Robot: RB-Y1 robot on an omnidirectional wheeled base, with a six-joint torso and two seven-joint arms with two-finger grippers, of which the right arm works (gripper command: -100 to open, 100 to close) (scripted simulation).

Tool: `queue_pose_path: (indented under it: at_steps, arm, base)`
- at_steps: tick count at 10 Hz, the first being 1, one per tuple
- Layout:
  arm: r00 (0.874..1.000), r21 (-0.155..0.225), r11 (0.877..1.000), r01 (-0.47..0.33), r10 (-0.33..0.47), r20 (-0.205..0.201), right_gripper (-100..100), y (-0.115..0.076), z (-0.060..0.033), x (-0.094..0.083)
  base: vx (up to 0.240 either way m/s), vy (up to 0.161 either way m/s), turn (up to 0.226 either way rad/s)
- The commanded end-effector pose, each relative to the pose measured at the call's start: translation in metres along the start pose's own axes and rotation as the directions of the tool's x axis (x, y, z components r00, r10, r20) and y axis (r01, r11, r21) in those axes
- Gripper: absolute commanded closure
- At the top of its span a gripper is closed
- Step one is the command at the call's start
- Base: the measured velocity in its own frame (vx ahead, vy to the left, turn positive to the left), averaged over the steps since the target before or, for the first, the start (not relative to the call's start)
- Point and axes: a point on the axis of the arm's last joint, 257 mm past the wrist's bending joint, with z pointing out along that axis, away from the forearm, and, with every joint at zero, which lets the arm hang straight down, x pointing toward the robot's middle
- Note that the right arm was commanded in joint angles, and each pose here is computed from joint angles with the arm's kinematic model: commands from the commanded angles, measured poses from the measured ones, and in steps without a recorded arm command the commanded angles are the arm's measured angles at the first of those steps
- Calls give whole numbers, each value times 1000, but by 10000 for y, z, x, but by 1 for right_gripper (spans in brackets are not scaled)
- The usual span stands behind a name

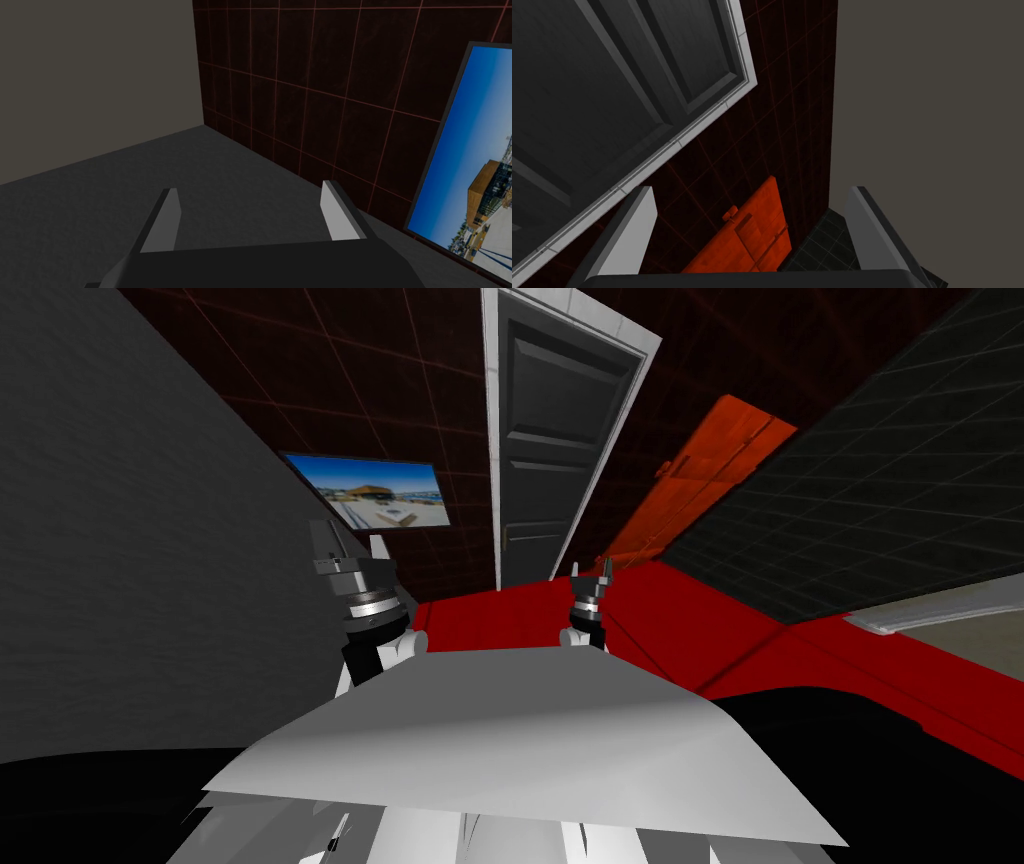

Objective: Pull the door open

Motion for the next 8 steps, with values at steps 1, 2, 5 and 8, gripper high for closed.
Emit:
queue_pose_path:
  at_steps: [1, 2, 5, 8]
  arm:
    - [999, 15, 999, -33, 33, 12, -100, -93, -30, -72]
    - [998, 24, 998, -52, 52, 21, -100, -152, -46, -118]
    - [993, 48, 992, -113, 110, 51, -100, -331, -102, -266]
    - [982, 68, 982, -175, 169, 87, -100, -511, -168, -426]
  base:
    - [91, -9, 162]
    - [90, 0, 161]
    - [95, -20, 152]
    - [93, -23, 159]
